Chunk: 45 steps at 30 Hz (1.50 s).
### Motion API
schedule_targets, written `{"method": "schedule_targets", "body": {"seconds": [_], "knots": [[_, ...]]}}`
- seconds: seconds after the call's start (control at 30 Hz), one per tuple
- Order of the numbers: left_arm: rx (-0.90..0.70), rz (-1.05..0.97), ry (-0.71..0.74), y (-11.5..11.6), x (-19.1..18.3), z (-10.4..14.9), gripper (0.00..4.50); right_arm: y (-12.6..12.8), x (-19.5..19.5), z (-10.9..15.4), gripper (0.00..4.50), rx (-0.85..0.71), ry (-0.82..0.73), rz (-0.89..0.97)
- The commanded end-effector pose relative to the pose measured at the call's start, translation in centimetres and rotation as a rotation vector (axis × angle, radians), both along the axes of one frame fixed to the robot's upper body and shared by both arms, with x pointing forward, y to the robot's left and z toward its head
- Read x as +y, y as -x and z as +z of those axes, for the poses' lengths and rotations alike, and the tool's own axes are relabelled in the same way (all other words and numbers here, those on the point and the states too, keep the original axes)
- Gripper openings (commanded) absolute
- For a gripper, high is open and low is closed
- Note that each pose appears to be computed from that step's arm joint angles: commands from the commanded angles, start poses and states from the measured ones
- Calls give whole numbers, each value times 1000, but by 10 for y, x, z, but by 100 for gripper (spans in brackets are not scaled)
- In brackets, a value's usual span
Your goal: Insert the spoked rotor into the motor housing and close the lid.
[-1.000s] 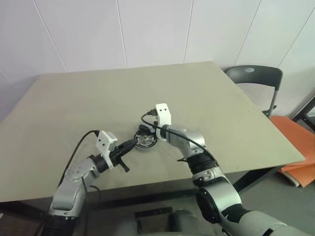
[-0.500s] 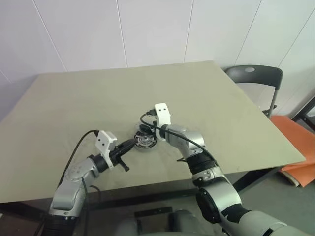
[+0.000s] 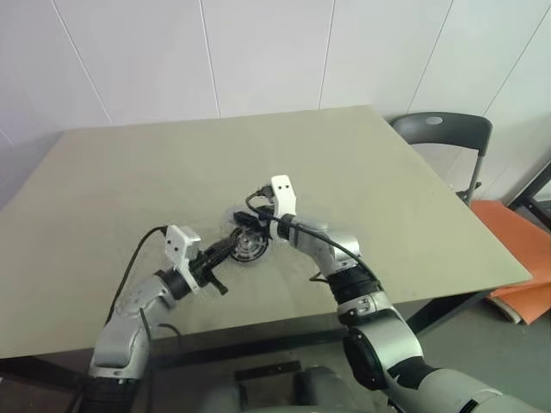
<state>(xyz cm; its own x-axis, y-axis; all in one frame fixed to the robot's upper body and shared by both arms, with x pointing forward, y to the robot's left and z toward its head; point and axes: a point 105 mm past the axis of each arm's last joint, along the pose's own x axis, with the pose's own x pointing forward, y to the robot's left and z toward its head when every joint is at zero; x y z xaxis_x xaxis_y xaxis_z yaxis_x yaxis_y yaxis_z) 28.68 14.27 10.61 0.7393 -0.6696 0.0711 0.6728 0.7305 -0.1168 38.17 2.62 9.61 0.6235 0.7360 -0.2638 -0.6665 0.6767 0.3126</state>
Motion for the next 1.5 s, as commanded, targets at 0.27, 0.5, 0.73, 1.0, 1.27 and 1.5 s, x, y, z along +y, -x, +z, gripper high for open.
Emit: {"method": "schedule_targets", "body": {"seconds": [0.27, 0.5, 0.73, 1.0, 1.27, 1.5], "knots": [[-59, -43, 3, 7, 13, 26, 0, 11, -14, 16, 324, -172, 16, 225], [-56, -63, -4, 13, 22, 30, 0, 25, -17, 20, 324, -185, -51, 379], [-41, -42, -93, 16, 41, 24, 0, 43, -26, 15, 324, -240, -2, 569], [-30, -18, -120, 18, 47, 18, 0, 41, -37, -4, 324, -353, 216, 640], [-23, -18, -127, 20, 42, 12, 0, 22, -40, -5, 324, -449, 315, 528], [-14, -32, -137, 19, 41, 11, 0, 23, -47, -7, 324, -395, 304, 568]]}}
